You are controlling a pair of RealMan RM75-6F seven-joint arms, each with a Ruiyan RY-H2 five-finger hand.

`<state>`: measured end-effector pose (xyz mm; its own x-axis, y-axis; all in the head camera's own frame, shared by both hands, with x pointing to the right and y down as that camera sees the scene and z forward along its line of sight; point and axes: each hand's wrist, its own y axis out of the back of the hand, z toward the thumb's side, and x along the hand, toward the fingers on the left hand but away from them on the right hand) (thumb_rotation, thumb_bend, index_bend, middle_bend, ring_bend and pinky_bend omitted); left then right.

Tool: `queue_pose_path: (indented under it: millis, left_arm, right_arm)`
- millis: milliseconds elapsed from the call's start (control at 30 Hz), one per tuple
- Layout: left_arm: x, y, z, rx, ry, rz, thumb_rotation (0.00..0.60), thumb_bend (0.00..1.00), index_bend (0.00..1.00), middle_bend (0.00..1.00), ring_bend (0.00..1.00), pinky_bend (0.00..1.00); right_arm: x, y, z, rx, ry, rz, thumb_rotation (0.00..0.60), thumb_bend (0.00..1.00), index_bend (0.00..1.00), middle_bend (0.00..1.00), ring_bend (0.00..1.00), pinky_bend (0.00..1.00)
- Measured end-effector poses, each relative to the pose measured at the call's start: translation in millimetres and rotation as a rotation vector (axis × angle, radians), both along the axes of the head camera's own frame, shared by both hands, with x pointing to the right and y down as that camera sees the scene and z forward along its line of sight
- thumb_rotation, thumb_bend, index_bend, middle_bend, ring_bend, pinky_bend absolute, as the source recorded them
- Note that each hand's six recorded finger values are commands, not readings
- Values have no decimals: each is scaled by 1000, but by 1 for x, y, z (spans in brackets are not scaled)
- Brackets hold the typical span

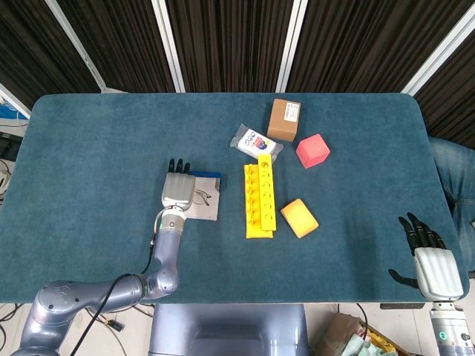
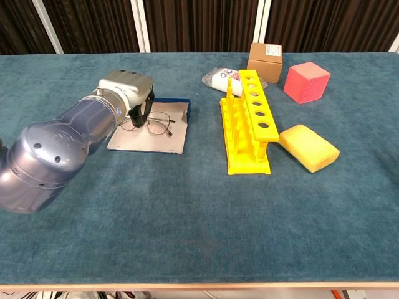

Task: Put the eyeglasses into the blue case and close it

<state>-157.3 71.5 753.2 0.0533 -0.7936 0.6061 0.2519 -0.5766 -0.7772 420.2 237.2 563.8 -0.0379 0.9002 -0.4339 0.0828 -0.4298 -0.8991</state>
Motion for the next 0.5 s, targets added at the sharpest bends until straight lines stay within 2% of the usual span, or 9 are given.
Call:
queue_pose_path:
  millis: [500]
  left_arm:
    - [5, -11, 14, 13, -20, -26, 600, 446, 563, 134, 0, 0]
  right_arm:
    - [1, -1, 1, -6, 0, 5, 600, 116, 0, 0, 113, 187]
